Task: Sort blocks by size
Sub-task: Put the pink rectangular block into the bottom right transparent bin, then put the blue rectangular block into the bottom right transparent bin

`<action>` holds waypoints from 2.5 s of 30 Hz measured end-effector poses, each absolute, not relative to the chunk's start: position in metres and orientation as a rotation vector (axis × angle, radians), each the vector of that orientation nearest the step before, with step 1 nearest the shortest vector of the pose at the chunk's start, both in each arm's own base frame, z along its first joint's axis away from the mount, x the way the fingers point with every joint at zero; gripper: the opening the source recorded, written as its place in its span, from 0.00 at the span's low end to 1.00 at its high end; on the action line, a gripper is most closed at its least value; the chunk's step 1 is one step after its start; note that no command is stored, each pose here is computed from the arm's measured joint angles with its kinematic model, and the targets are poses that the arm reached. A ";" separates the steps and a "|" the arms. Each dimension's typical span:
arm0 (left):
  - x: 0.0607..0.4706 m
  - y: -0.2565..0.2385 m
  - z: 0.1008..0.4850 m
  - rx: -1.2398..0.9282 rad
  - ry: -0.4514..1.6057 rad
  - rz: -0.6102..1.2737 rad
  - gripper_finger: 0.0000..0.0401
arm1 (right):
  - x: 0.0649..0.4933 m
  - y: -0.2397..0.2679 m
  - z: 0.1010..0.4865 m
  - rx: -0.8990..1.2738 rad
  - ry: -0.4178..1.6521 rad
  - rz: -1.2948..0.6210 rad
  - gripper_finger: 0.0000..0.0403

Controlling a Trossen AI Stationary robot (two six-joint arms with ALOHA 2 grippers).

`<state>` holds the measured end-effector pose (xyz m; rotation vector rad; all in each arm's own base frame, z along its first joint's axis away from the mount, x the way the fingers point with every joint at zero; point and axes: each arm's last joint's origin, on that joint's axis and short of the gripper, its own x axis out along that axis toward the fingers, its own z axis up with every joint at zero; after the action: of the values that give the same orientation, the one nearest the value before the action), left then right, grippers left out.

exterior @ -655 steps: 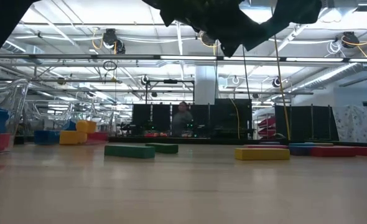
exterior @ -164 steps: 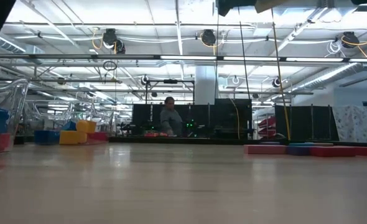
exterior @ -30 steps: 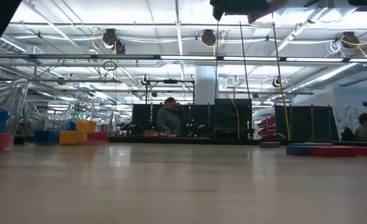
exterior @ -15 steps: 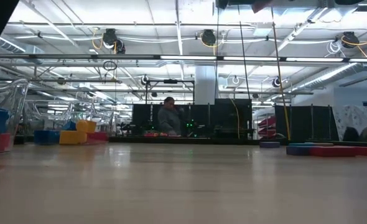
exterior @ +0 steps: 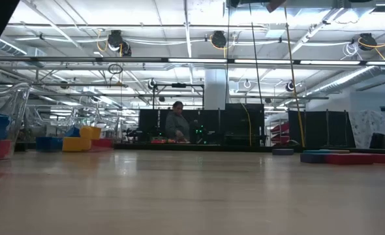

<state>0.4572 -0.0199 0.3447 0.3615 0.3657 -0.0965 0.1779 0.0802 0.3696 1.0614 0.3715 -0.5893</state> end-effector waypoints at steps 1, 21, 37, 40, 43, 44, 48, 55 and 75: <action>0.457 -0.020 0.345 0.361 0.368 -0.094 0.30 | 0.178 0.080 0.369 1.054 0.375 -0.589 0.09; 0.500 -0.023 0.233 0.197 0.611 -0.247 0.58 | 0.136 0.112 0.343 1.113 1.438 -0.366 0.09; 0.528 -0.019 0.139 0.174 0.673 -0.147 0.58 | 0.150 0.170 0.246 1.014 1.757 -0.303 0.09; 0.529 -0.019 0.129 0.175 0.684 -0.144 0.58 | 0.152 0.176 0.231 1.019 1.756 -0.307 0.09; 0.530 -0.018 0.128 0.168 0.679 -0.139 0.58 | 0.152 0.178 0.222 0.999 1.775 -0.354 0.12; 0.531 -0.018 0.127 0.157 0.668 -0.133 0.58 | 0.152 0.178 0.220 0.991 1.780 -0.365 0.14; 0.532 -0.014 0.125 0.103 0.667 -0.094 0.58 | 0.152 0.181 0.219 1.018 1.779 -0.397 0.25; 0.534 0.007 0.126 0.034 0.648 0.029 0.58 | 0.148 0.180 0.227 1.093 1.763 -0.425 0.45; 0.536 -0.007 0.103 -0.026 0.660 0.009 0.58 | 0.148 0.181 0.232 1.105 1.755 -0.397 0.50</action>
<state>0.5365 -0.0073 0.1034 -0.0256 0.6596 0.0091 0.1481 0.1808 0.2316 1.1051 1.7555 -0.3967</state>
